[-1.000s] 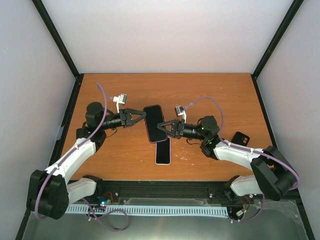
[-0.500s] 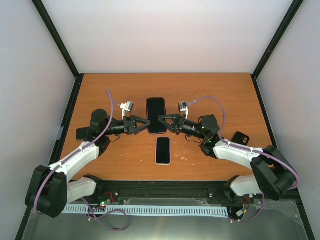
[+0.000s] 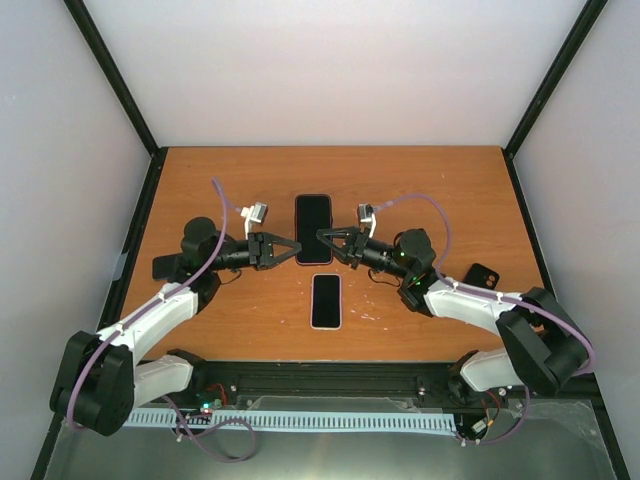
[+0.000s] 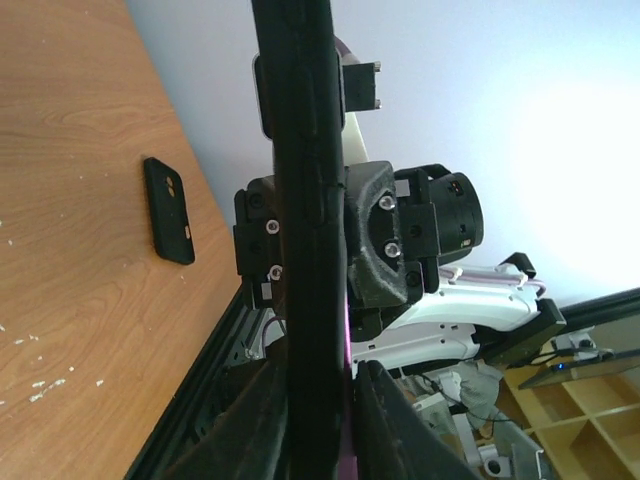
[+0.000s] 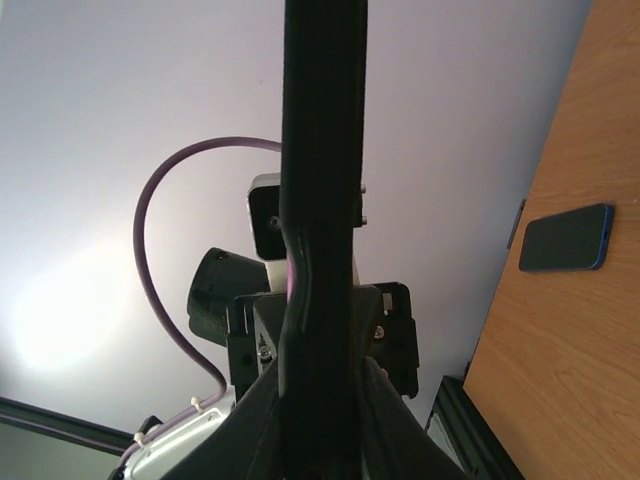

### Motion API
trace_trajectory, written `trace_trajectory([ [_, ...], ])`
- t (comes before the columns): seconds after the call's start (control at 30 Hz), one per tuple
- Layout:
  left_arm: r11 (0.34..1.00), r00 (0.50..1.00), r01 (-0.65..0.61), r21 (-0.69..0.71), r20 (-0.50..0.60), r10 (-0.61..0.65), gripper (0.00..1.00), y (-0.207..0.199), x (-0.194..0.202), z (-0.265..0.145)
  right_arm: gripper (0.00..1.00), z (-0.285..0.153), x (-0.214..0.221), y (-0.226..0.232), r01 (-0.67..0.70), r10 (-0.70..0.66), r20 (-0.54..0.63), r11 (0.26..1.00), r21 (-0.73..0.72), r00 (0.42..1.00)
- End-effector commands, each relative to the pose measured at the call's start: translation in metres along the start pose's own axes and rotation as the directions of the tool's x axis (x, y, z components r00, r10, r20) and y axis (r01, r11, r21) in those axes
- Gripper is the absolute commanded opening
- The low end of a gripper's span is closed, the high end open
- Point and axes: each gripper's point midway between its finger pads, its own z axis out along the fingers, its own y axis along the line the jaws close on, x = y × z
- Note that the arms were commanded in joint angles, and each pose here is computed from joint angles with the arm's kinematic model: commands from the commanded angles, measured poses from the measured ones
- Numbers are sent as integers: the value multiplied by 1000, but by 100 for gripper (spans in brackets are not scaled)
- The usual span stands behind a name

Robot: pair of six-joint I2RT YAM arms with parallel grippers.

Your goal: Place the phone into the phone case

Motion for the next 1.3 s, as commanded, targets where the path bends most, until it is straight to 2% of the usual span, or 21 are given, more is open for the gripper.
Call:
trace_trajectory([
  [0.0, 999, 1000, -22, -43, 10, 22, 12, 1, -7, 2, 18, 4, -5, 21, 59, -58, 19, 996, -60, 998],
  [0.13, 997, 1000, -10, -70, 8, 11, 2, 5, -8, 3, 20, 2, -4, 8, 71, -71, 20, 997, 6, 997],
  [0.3, 992, 1000, -8, -127, 14, 10, 0, 12, -13, 3, 21, -2, -4, 6, 102, -104, 23, 993, 56, 994],
  [0.43, 993, 1000, -3, -122, 14, 4, 2, 9, -13, 3, 11, -4, -4, 7, 112, -114, 25, 991, 75, 993],
  [0.47, 993, 1000, -2, -118, 14, 4, 6, 7, -13, 3, 9, -4, -4, 9, 113, -115, 26, 991, 67, 993],
  [0.6, 996, 1000, 16, -83, 4, -15, 36, 3, -10, 3, 9, -4, -6, 18, 99, -100, 39, 995, 33, 994],
  [0.63, 997, 1000, 25, -69, -2, -26, 41, 2, -8, 3, 9, -3, -8, 20, 98, -100, 46, 995, 27, 994],
  [0.7, 998, 999, 43, -40, -17, -44, 43, 1, -2, 4, 10, -3, -11, 22, 99, -101, 59, 995, 26, 993],
  [0.73, 998, 998, 51, -30, -22, -51, 42, 0, 0, 5, 10, -3, -12, 22, 100, -102, 65, 995, 27, 993],
  [0.8, 998, 998, 64, -30, -29, -64, 33, 2, 3, 7, 10, -2, -14, 22, 100, -103, 73, 994, 32, 992],
  [1.0, 995, 997, 65, -71, -43, -69, 2, 10, 3, 9, 15, -2, -13, 14, 100, -104, 68, 993, 59, 992],
  [1.27, 998, 992, -57, -24, -112, 54, 0, -3, 6, 12, 32, -6, -8, 19, 183, -187, 28, 978, 98, 982],
])
